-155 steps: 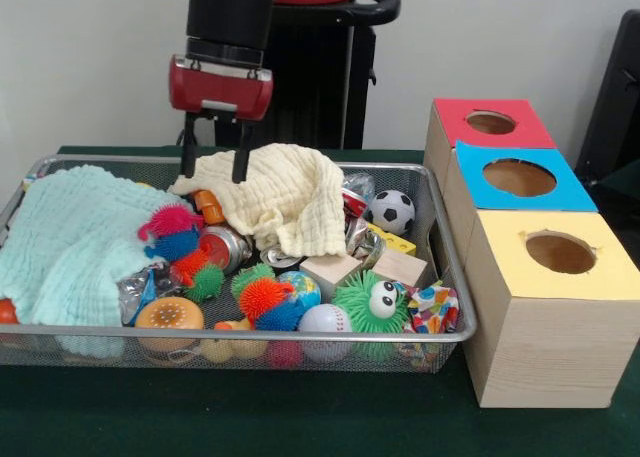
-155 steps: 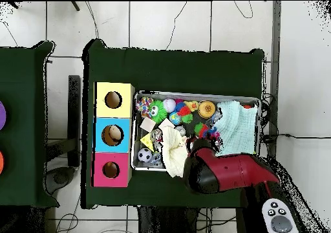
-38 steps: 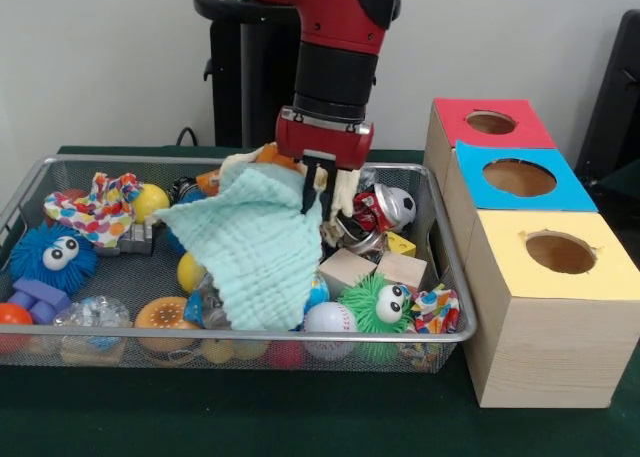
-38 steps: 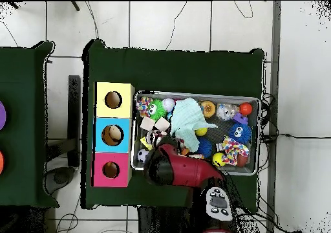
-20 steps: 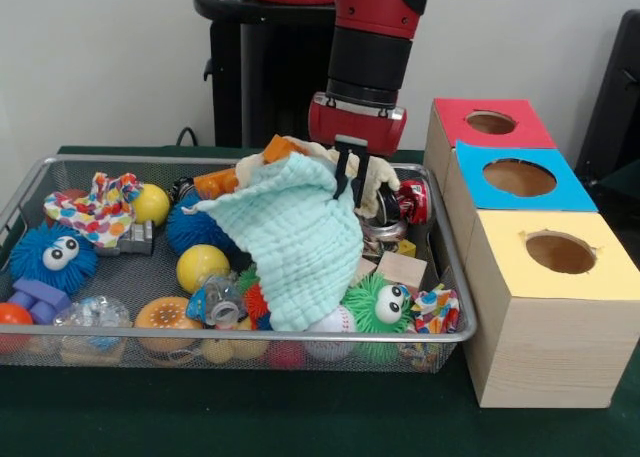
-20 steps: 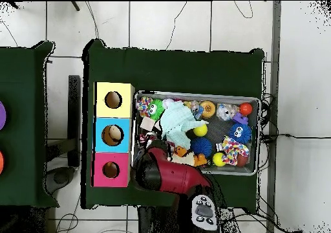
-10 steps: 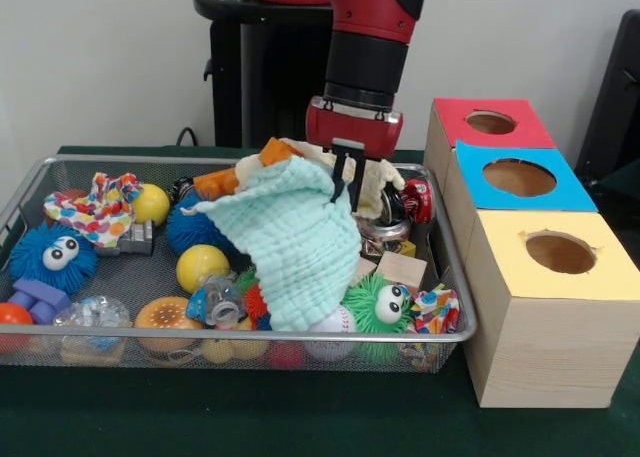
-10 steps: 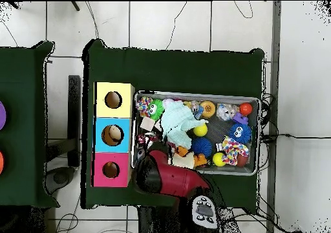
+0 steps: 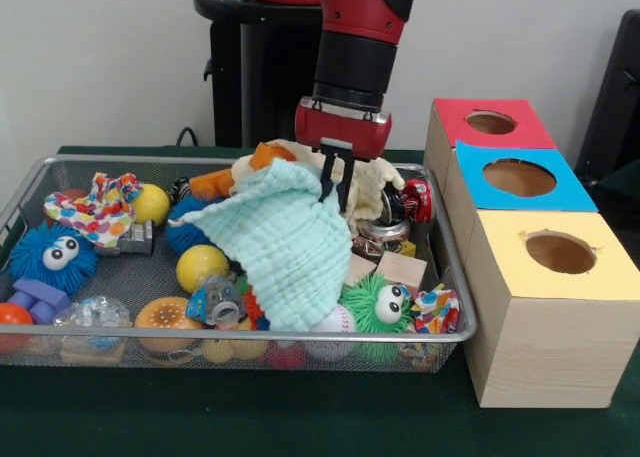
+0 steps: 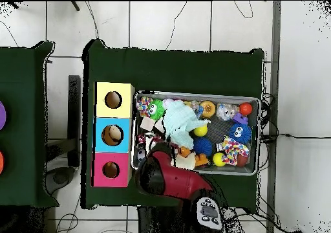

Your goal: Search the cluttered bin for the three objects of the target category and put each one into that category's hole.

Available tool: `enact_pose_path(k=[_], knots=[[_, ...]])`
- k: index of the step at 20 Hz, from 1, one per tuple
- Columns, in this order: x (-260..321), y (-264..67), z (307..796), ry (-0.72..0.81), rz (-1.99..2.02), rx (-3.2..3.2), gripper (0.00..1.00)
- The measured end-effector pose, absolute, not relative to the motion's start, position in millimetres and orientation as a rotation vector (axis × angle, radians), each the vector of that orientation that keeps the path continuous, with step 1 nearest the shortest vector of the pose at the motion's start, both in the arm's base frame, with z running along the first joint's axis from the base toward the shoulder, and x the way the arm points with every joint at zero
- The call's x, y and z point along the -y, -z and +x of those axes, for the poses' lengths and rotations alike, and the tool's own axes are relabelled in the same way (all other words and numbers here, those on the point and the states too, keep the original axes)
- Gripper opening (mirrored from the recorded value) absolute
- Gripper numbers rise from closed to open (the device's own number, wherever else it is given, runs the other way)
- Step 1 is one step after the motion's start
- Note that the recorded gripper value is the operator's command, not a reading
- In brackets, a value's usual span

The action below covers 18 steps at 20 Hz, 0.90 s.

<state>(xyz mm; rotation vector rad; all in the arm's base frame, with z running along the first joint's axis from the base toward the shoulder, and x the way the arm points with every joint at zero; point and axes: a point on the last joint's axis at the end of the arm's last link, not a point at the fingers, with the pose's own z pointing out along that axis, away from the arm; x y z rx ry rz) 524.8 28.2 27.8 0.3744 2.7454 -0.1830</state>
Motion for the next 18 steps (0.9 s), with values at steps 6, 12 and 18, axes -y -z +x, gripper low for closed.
enact_pose_path(k=[6,12,18], knots=[[-26,-27,524,0.178,0.387,-2.75,1.0],[-38,-15,508,0.153,0.382,-2.794,1.0],[-38,-13,498,0.135,0.386,-2.816,1.0]])
